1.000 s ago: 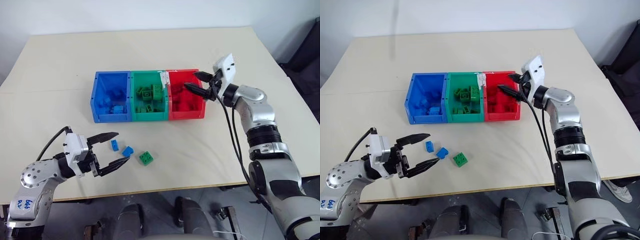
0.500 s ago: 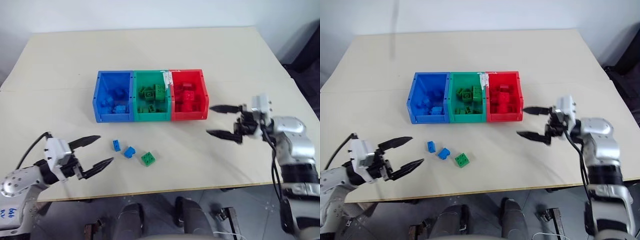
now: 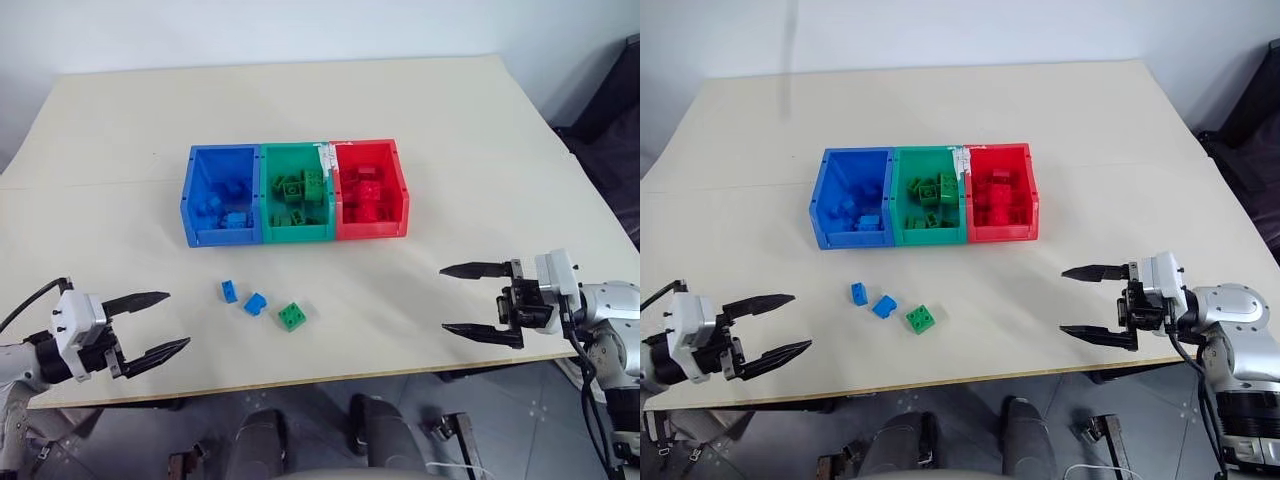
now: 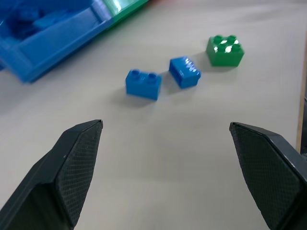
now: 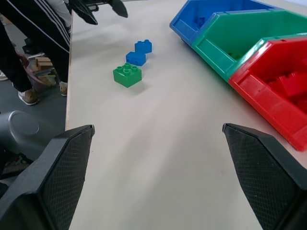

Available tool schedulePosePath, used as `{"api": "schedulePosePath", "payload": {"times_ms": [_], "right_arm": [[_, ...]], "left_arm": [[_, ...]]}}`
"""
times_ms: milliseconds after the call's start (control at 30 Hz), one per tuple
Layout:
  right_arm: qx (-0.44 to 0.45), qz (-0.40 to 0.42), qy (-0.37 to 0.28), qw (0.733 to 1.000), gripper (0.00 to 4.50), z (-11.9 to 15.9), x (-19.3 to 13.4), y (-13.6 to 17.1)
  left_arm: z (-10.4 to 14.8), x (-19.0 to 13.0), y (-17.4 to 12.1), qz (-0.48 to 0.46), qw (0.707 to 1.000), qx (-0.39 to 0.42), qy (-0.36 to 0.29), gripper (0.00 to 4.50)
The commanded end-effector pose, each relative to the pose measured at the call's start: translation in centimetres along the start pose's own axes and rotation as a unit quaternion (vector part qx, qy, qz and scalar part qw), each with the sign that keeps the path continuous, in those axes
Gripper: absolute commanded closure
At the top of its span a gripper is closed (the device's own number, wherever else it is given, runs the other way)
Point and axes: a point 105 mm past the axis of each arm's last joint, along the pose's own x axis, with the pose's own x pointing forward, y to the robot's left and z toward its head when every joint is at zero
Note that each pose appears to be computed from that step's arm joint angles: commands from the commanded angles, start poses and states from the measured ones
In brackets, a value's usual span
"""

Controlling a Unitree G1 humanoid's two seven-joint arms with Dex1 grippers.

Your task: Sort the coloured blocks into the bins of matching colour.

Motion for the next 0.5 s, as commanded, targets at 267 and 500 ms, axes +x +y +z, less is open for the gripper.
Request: {"api": "schedulePosePath", "payload": {"times_ms": [267,500], "right_arm": [[-0.036,0.000,-0.053,0.998,0.02,3.3,1.2,1.8],[-0.032,-0.038,-0.042,0.998,0.02,3.0,0.8,2.6]], "left_arm": [[4.2,10.1,-3.2,-0.178,0.980,0.087,0.003,0.00],[3.8,14.6,-4.3,-0.188,0.977,0.077,0.059,0.00]]}}
